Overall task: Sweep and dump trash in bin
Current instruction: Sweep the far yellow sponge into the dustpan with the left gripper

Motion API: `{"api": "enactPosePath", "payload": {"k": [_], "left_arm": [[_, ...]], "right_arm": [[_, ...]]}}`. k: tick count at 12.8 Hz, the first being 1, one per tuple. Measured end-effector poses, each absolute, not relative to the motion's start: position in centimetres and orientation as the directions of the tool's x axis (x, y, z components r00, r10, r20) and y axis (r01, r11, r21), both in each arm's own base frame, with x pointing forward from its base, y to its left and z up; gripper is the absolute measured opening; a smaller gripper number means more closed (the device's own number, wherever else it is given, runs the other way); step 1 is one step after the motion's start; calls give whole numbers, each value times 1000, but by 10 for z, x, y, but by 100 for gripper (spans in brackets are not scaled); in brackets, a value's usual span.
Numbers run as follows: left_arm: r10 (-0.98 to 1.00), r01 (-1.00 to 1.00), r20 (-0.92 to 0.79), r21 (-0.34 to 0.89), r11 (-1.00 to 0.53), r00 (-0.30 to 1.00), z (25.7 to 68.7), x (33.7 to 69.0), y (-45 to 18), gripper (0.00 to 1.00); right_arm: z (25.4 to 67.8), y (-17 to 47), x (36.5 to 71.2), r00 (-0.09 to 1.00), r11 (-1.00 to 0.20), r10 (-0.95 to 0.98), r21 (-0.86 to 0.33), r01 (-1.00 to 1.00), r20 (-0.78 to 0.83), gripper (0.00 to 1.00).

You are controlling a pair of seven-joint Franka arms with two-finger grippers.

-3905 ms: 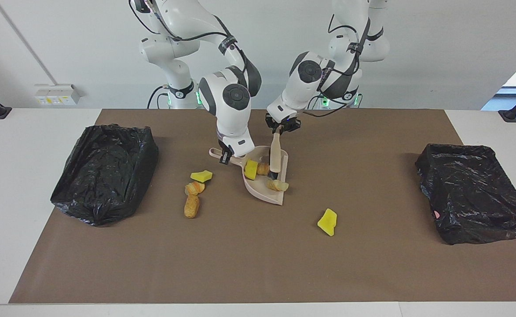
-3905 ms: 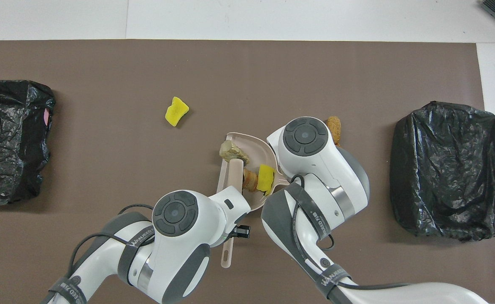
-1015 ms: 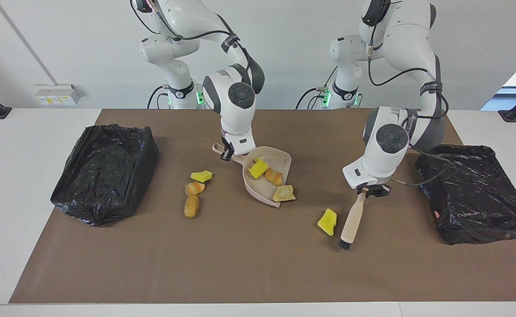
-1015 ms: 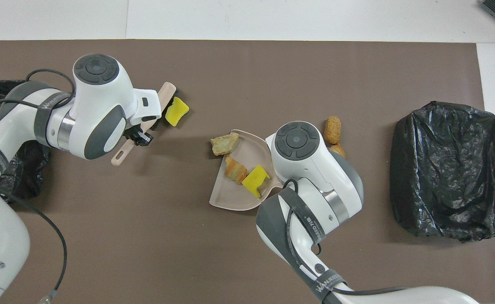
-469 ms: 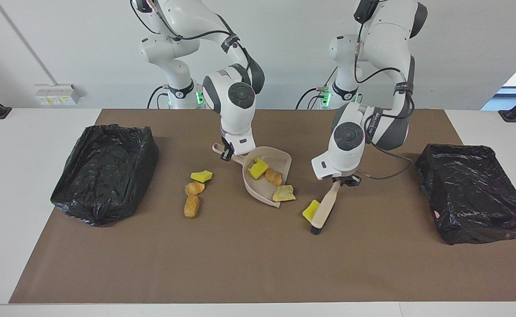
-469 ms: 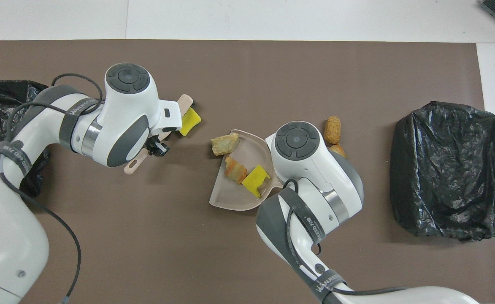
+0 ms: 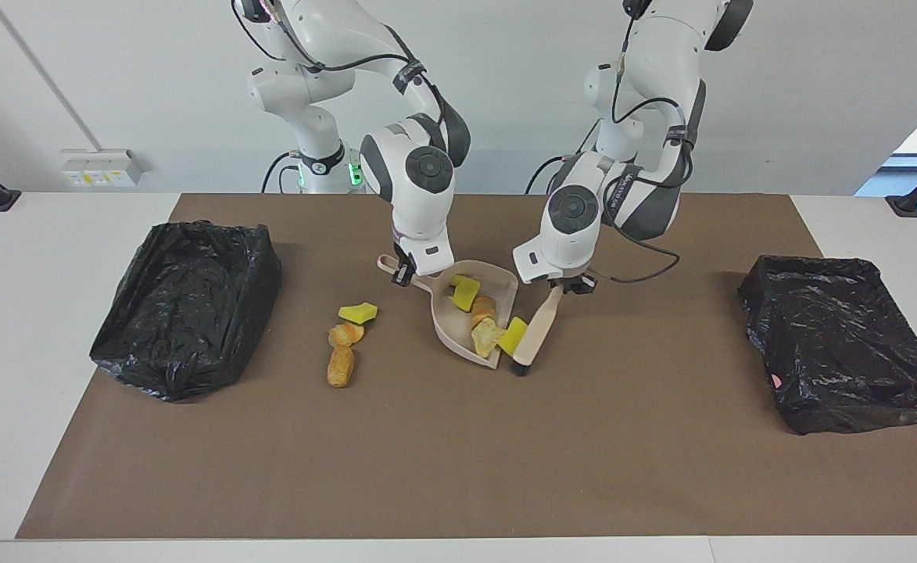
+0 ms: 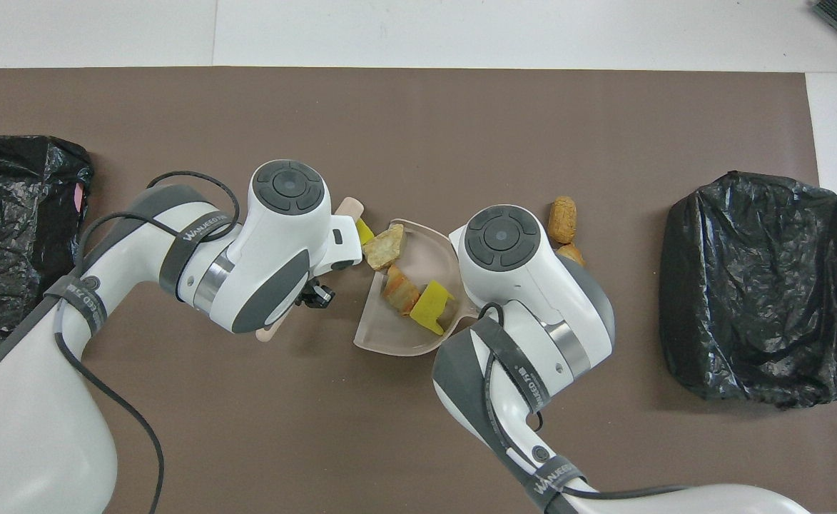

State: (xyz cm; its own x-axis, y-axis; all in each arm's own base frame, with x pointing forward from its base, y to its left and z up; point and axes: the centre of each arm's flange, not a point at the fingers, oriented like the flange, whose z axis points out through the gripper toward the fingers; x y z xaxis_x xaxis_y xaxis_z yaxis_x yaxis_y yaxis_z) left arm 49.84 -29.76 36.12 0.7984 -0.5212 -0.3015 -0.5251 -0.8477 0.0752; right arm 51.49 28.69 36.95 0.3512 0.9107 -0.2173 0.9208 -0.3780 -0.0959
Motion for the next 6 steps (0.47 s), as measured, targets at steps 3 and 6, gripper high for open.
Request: {"api": "enactPosePath", "payload": {"k": [3,6], "left_arm": [[-508,-506,-317,95,-857,801,369,477,-315,26],[-492,-494,-323,82,-866,808,373,451,-348,26]], "right_arm": [[370,287,515,351,-378,911,-96,921,-217,32],[370,287,515,351,-378,911,-96,921,-217,32]]}}
